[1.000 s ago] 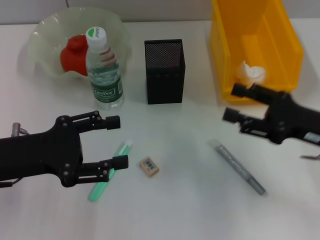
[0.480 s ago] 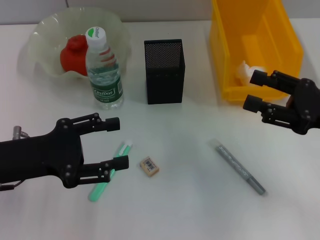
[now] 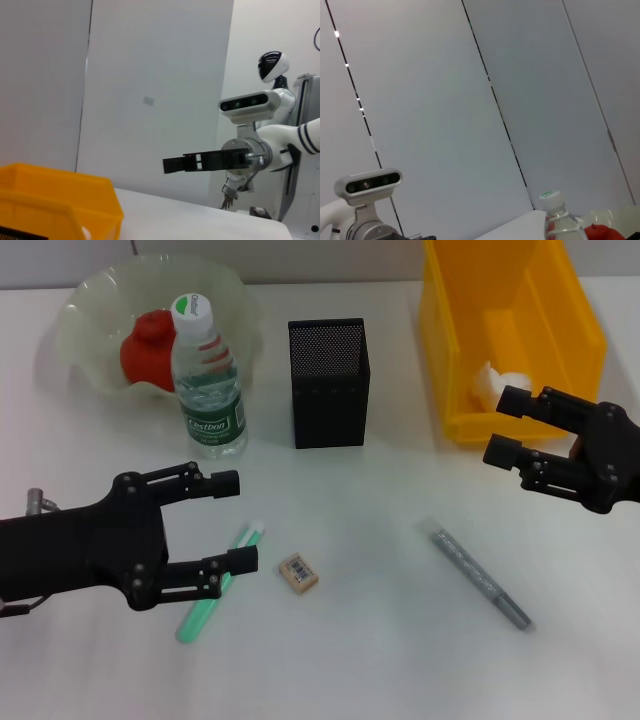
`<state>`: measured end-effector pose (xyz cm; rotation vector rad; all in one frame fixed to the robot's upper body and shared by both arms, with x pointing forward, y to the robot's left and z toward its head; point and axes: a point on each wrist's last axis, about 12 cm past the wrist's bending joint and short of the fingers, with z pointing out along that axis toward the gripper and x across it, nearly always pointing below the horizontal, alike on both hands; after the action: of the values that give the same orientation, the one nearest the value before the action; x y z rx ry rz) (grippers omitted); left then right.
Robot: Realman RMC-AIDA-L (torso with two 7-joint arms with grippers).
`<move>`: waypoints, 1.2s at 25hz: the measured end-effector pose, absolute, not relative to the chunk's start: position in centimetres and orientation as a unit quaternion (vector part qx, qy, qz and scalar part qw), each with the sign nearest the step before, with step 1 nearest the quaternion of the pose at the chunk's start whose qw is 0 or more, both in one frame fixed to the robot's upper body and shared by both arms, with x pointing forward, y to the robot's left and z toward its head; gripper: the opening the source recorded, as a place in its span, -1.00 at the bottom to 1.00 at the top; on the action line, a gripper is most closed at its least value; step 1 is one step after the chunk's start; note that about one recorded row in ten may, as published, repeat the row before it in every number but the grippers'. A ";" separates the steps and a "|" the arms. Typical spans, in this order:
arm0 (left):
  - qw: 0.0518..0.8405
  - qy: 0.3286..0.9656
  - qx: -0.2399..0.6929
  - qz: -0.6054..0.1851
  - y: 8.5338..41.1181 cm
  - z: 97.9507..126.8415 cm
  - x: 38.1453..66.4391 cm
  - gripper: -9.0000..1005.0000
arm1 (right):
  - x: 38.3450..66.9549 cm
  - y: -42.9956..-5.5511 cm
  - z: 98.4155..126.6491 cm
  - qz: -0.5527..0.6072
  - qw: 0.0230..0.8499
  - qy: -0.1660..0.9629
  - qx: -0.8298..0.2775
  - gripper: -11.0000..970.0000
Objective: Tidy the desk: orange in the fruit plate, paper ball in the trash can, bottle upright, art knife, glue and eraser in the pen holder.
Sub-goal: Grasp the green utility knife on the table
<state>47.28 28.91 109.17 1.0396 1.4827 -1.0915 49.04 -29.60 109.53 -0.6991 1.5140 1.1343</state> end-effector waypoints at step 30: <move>0.249 0.851 0.354 -0.298 26.4 114.4 55.9 0.54 | 48.0 -28.9 107.9 0.451 0.484 0.646 -0.380 0.58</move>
<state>55.86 26.44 114.35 0.9632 2.3185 -0.8105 48.03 -28.87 107.89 -0.9258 1.5738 1.0985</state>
